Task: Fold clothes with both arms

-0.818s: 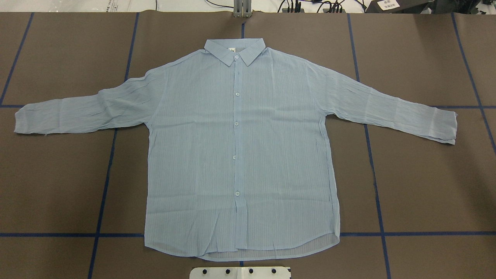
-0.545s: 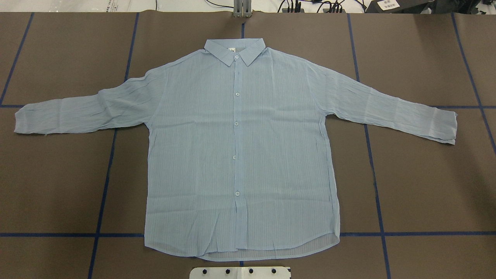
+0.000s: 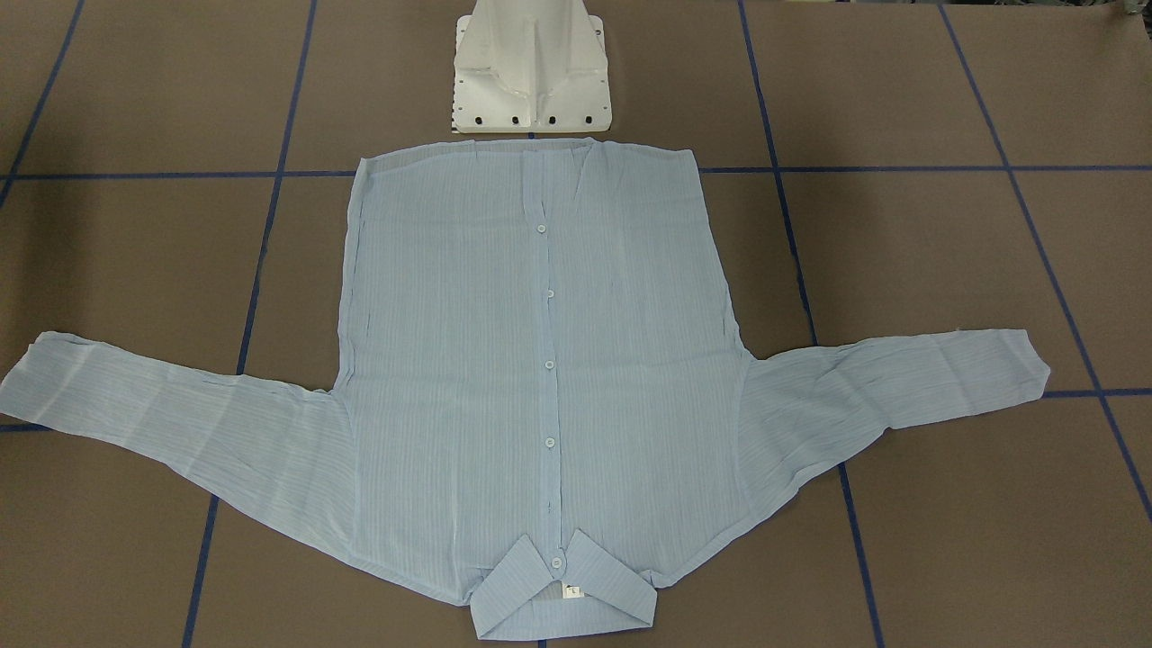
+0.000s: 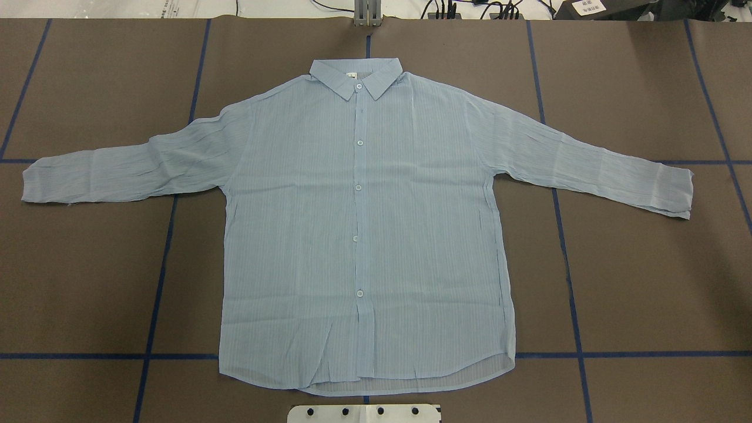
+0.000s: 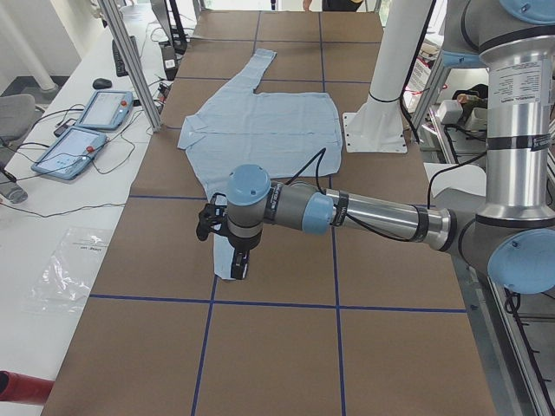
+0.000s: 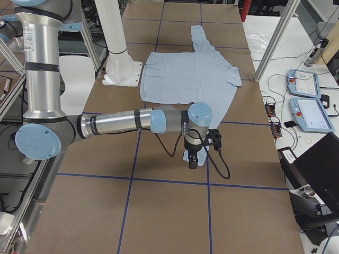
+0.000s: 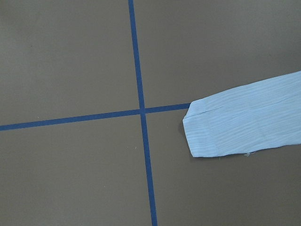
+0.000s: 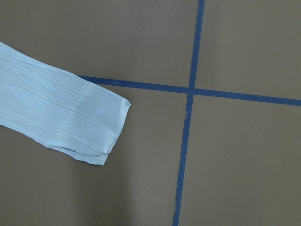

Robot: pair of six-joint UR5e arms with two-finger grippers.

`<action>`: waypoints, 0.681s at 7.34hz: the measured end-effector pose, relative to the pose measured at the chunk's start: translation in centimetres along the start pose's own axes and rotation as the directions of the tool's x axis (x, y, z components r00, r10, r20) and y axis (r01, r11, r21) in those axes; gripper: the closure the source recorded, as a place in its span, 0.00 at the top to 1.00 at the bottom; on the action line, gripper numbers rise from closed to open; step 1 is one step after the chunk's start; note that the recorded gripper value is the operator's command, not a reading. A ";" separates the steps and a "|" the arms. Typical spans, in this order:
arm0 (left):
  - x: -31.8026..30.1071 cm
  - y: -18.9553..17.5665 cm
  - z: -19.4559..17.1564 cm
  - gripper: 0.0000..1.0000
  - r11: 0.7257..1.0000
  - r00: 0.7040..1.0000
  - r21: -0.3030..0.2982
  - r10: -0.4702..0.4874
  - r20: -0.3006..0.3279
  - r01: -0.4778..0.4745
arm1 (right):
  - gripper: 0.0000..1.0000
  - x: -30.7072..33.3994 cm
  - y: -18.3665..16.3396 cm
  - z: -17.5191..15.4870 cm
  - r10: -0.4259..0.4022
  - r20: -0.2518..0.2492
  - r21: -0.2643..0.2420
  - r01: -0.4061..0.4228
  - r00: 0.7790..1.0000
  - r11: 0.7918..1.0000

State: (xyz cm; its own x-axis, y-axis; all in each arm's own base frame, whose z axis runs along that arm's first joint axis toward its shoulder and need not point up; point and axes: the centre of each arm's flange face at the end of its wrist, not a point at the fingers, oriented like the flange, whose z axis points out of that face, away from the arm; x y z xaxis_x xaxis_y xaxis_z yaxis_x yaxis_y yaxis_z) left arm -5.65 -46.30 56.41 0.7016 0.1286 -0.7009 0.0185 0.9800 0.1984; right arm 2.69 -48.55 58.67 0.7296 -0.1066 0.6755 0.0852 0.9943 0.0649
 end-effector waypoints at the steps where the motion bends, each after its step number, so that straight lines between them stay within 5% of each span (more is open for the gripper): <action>1: 0.1 -0.1 0.0 1.00 1.000 1.000 0.013 0.015 -0.003 -0.015 | 1.00 -0.6 -0.2 0.4 -0.023 0.000 0.004 0.023 1.000 1.000; 5: 1.1 -0.6 -0.9 1.00 0.996 0.998 0.064 0.068 -0.010 -0.067 | 0.96 -1.9 -1.4 5.2 -0.107 0.010 0.029 0.106 0.994 0.994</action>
State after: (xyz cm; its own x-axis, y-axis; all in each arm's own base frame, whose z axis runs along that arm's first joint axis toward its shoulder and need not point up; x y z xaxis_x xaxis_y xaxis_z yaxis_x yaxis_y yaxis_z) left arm -5.50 -46.58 54.92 0.6940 0.1964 -0.6926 0.0172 0.9573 0.2887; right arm -2.36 -49.72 61.16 0.7092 -0.2119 0.6724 0.1428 0.9772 0.1574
